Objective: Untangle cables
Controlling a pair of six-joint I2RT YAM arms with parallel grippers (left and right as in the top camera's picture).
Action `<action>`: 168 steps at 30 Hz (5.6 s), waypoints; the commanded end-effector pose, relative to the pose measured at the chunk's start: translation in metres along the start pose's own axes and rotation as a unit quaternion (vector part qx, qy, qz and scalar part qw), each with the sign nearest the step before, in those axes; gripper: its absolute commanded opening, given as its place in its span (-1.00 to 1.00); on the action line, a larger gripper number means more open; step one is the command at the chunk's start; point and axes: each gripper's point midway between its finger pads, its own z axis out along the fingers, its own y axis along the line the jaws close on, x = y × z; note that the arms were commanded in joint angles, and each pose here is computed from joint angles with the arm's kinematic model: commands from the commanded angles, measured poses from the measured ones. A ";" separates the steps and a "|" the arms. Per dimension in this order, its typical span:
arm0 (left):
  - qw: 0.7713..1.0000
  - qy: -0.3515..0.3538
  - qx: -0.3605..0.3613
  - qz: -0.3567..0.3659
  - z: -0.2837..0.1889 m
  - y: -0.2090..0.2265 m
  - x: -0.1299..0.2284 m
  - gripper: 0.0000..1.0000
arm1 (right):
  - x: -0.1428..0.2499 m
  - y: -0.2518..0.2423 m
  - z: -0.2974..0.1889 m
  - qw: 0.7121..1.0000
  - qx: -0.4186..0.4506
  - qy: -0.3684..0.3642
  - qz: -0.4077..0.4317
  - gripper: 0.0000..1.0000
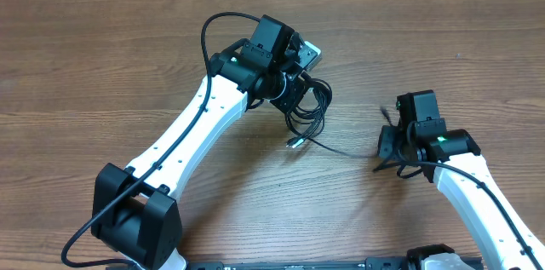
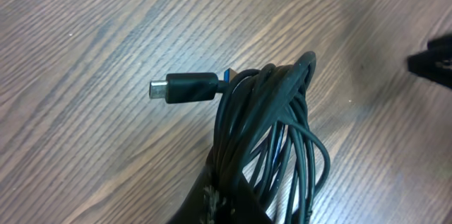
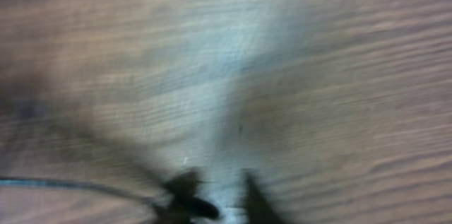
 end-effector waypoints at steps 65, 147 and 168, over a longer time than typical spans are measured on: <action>0.989 -0.067 0.065 -0.114 -0.018 -0.026 -0.039 -0.92 | -0.042 0.118 -0.048 0.940 -0.332 -0.062 -0.040 -0.58; 0.993 -0.010 0.103 -0.049 -0.029 -0.008 0.002 -0.55 | -0.044 0.132 -0.061 0.920 -0.378 -0.076 -0.076 -0.92; 0.989 -0.014 0.142 -0.046 -0.032 -0.024 0.000 -0.33 | -0.038 0.146 -0.076 0.896 -0.431 -0.065 -0.091 -0.92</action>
